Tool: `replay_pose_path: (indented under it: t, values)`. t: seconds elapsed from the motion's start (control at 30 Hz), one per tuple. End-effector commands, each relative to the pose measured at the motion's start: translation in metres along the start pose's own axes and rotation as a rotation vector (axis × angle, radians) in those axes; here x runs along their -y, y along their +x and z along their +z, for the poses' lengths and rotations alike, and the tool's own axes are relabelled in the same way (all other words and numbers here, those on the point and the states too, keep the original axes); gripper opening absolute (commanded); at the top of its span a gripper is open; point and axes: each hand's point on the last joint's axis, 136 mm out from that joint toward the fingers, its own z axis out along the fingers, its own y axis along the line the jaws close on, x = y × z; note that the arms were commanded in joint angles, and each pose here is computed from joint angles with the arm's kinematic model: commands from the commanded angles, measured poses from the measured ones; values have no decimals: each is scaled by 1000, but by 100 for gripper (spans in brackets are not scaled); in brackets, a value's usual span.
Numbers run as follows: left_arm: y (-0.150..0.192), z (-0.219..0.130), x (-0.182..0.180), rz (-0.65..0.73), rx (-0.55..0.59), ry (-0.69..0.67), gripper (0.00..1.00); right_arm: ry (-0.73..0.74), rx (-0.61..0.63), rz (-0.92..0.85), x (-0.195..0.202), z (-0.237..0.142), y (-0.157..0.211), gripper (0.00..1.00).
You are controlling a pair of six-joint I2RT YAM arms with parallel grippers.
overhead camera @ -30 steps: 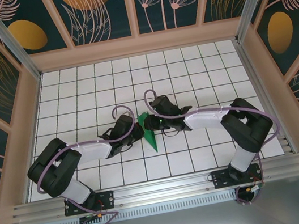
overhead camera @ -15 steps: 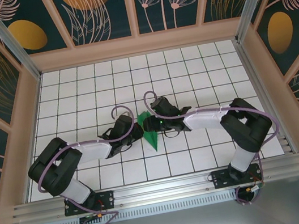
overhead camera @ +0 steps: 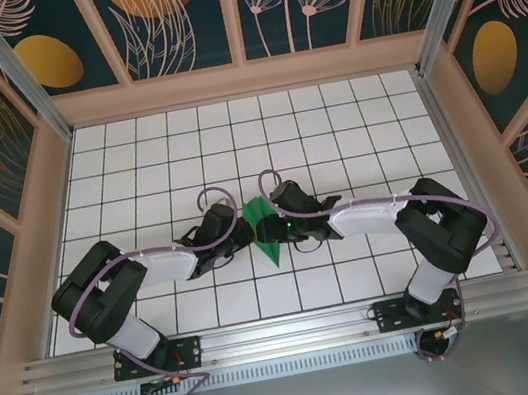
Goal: Fold a paper plane with a square sheet of paper (pick it up from the middle)
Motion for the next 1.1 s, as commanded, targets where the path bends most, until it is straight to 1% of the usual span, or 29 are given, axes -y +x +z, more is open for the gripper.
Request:
replay_pose_path:
  t: [0.0, 0.07, 0.17, 0.2, 0.23, 0.43, 0.53, 0.6, 0.63, 0.67, 0.77, 0.9, 1.0, 1.07]
  values:
    - [1, 1, -2, -19, -1, 10, 0, -38, -15, 34, -9, -7, 7, 56]
    - [0, 1, -1, -19, -3, 15, 0, -39, -23, 33, -10, -6, 10, 55]
    - [1, 1, 2, -20, -6, 27, 0, 1, -27, 31, -5, -1, 11, 50]
    - [1, 1, 2, -20, -7, 29, 0, 14, -27, 29, -3, 1, 11, 45]
    - [2, 1, 1, -21, -9, 28, 0, 25, -30, 29, -2, 2, 12, 42]
    - [2, 1, 2, -21, -13, 32, 0, 93, -34, 16, 6, 13, 12, 41]
    - [2, 1, 3, -22, -14, 35, 0, 109, -31, 15, 9, 16, 11, 37]
    - [2, -1, 5, -21, -20, 30, 0, 131, -25, 15, 11, 16, 9, 31]
    - [0, -2, 8, -24, -21, 34, 5, 143, -21, 15, 13, 15, 8, 27]
    - [-3, -5, 12, -26, -18, 40, 13, 160, -15, 14, 15, 14, 7, 22]
    - [-15, -15, 24, -17, 7, 32, 29, 209, -5, -3, 21, 9, 4, 5]
    - [-34, -32, 21, -15, 67, -47, 55, 312, 24, -45, 33, -7, -5, 4]
    - [-44, -41, 10, -17, 107, -114, 68, 389, 56, -71, 44, -19, -12, 4]
    - [-49, -45, -2, -31, 134, -169, 76, 422, 66, -82, 50, -23, -15, 4]
